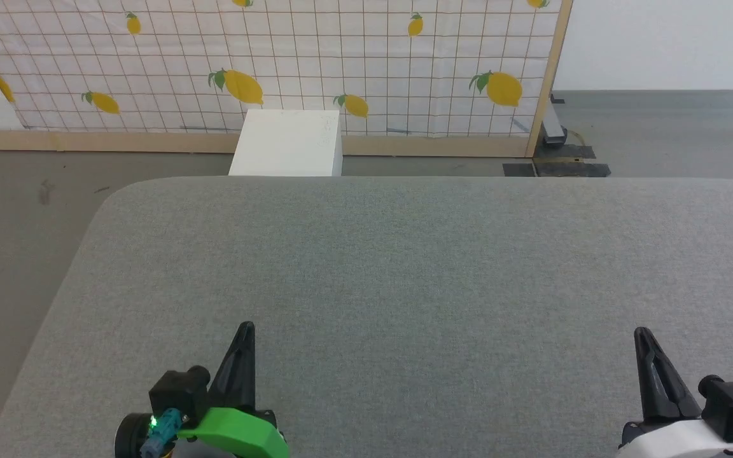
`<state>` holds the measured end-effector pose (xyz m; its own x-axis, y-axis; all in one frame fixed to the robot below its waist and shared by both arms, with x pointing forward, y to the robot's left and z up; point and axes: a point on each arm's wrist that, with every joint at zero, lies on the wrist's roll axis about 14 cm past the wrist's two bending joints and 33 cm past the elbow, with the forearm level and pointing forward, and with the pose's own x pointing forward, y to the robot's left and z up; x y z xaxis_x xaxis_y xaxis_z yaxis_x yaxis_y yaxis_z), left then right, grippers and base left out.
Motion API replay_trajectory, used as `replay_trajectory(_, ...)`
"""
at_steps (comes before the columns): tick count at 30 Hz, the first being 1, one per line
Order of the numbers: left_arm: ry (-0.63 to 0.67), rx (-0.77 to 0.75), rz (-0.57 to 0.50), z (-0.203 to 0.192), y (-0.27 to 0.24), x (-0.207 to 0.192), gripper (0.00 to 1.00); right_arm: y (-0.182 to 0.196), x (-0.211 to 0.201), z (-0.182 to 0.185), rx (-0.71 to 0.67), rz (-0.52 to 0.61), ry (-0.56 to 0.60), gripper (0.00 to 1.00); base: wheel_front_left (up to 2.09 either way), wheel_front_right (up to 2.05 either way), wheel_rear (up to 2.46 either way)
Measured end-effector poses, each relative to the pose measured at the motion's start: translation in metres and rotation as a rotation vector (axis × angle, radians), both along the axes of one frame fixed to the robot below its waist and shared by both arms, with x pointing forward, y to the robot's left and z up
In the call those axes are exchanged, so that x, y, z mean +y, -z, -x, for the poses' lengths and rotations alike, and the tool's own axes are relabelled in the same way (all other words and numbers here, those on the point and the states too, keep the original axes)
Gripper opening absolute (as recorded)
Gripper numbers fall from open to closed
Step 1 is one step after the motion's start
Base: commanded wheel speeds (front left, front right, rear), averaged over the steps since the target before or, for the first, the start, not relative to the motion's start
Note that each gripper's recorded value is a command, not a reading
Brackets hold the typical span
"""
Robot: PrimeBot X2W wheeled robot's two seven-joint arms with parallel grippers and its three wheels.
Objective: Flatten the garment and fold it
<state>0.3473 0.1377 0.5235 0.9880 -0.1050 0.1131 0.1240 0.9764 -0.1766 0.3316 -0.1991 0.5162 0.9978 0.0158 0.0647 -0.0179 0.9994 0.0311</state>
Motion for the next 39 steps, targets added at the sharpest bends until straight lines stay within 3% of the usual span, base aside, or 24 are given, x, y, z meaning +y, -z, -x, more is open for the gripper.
replay_trajectory(39, -0.027, 0.046, -0.081, -0.007, 0.003, 0.012, 0.00, 0.000, 0.014, -0.013, 0.038, 0.023, -0.041, 0.00, 0.00, 0.00, 0.00)
